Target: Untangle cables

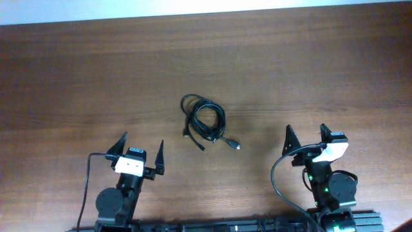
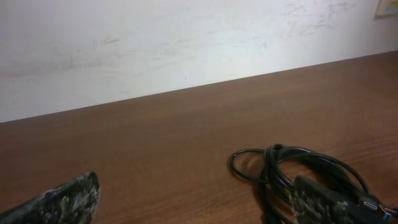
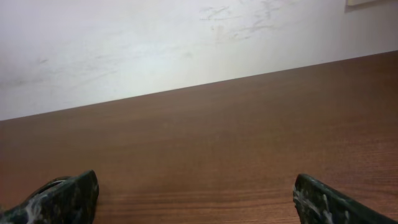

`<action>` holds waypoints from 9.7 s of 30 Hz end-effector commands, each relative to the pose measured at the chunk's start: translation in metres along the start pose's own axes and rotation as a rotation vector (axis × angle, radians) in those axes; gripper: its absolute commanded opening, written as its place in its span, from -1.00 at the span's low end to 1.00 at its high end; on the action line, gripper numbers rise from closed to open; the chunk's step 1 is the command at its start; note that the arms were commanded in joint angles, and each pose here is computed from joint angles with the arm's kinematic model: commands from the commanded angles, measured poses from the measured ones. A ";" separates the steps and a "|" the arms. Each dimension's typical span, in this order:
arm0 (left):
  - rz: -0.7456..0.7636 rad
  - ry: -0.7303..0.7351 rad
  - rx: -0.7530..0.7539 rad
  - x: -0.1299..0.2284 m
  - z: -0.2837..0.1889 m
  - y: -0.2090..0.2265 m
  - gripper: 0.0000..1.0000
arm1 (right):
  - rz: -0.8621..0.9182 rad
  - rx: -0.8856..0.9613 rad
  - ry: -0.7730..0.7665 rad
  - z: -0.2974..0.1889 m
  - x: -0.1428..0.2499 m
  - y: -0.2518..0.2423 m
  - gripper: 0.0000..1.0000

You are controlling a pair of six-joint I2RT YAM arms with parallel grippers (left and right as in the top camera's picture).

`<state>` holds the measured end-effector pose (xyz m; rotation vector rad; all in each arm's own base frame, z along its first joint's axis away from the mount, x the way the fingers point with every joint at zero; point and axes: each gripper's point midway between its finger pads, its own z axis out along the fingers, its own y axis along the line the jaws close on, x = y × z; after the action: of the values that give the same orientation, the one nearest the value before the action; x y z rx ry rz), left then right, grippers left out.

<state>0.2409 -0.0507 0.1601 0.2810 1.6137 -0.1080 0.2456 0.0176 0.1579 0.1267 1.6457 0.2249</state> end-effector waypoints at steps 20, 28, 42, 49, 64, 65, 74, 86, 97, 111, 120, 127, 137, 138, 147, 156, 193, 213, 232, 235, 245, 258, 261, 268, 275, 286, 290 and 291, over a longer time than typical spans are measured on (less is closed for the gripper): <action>0.013 -0.004 0.022 0.000 0.000 -0.004 0.98 | -0.010 0.010 0.002 0.000 0.002 -0.002 0.97; 0.013 -0.004 0.022 0.000 0.000 -0.004 0.97 | -0.010 0.010 0.002 0.000 0.002 -0.002 0.97; 0.105 0.036 -0.142 0.006 -0.002 0.024 0.97 | -0.010 0.010 0.001 0.000 0.002 -0.002 0.97; 0.105 0.006 -0.098 0.000 -0.001 0.017 0.97 | -0.006 0.005 0.002 0.000 0.002 -0.001 0.97; -0.062 0.125 -0.019 -0.027 -0.003 0.007 0.97 | -0.004 -0.011 0.170 -0.008 0.005 0.008 0.97; -0.064 0.147 -0.017 -0.028 0.000 0.008 0.97 | -0.003 -0.004 0.201 -0.010 0.002 0.008 0.97; -0.120 0.541 0.081 -0.031 0.033 0.001 0.97 | 0.007 0.026 0.456 -0.011 -0.041 0.023 0.97; -0.241 0.600 0.217 -0.067 0.047 -0.020 0.97 | 0.032 -0.008 0.605 -0.022 -0.071 0.042 0.97; -0.223 0.694 0.346 0.028 0.163 -0.077 0.91 | 0.039 -0.010 0.649 -0.017 -0.063 0.042 0.97; -0.162 0.929 0.424 0.117 0.151 -0.131 0.15 | 0.038 -0.005 0.657 -0.018 -0.061 0.041 0.97; -0.148 0.950 0.393 0.126 0.149 -0.126 -0.93 | 0.039 -0.004 0.661 -0.017 -0.060 0.041 0.97; -0.187 0.883 0.481 0.094 0.152 -0.139 -1.00 | 0.066 -0.013 0.804 -0.004 -0.031 0.042 0.97; -0.335 0.851 0.733 0.029 0.110 -0.170 -1.00 | 0.240 -0.330 1.217 0.014 0.055 0.088 0.72; -0.334 0.849 0.733 0.028 0.110 -0.170 -1.00 | 0.268 -0.351 1.241 0.014 0.060 0.091 0.68; -0.384 0.820 0.748 0.019 0.115 -0.174 -1.00 | 0.042 -0.479 1.196 0.024 0.077 0.140 0.44; -0.415 0.817 0.825 0.012 0.107 -0.183 -1.00 | -0.303 -0.307 1.003 0.062 0.089 0.148 0.12; -0.345 0.847 0.641 0.031 0.120 -0.160 -1.00 | -0.242 -0.279 1.108 0.046 0.091 0.147 -0.92; -0.273 0.942 0.450 0.059 0.117 -0.132 -1.00 | 0.081 -0.349 1.136 0.039 0.049 0.104 0.13; -0.417 0.860 0.467 0.044 0.135 -0.098 -1.00 | 0.023 -0.151 1.380 0.026 0.110 0.081 -0.92; -0.474 0.901 0.413 0.051 0.130 -0.081 -1.00 | 0.086 -0.095 1.286 0.035 0.086 0.063 -0.91; -0.481 0.942 0.409 0.057 0.123 -0.082 -1.00 | 0.166 -0.067 1.300 0.032 0.082 0.054 -0.11; -0.267 0.987 0.176 0.085 0.121 -0.065 0.53 | 0.165 -0.067 1.297 0.032 0.082 0.054 -0.11; -0.268 1.000 0.176 0.091 0.122 -0.066 0.44 | 0.165 -0.067 1.297 0.032 0.082 0.054 -0.11; -0.317 1.103 0.250 0.143 0.127 -0.087 -0.20 | 0.165 -0.067 1.296 0.033 0.082 0.054 -0.11; -0.348 1.080 0.306 0.134 0.129 -0.095 -1.00 | 0.165 -0.071 1.288 0.034 0.081 0.055 -0.11; -0.448 0.902 0.570 0.030 0.103 -0.126 -1.00 | -0.028 -0.487 1.104 0.056 0.072 0.152 0.07; -0.463 0.900 0.602 0.027 0.101 -0.130 -1.00 | -0.072 -0.486 1.102 0.055 0.077 0.158 -0.27; -0.468 0.898 0.615 0.025 0.100 -0.132 -1.00 | -0.094 -0.443 1.105 0.058 0.080 0.150 -0.49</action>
<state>0.3109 -0.1902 0.1016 0.4117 2.5379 -0.8724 0.2814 0.1945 0.1133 -0.5060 2.6232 0.7666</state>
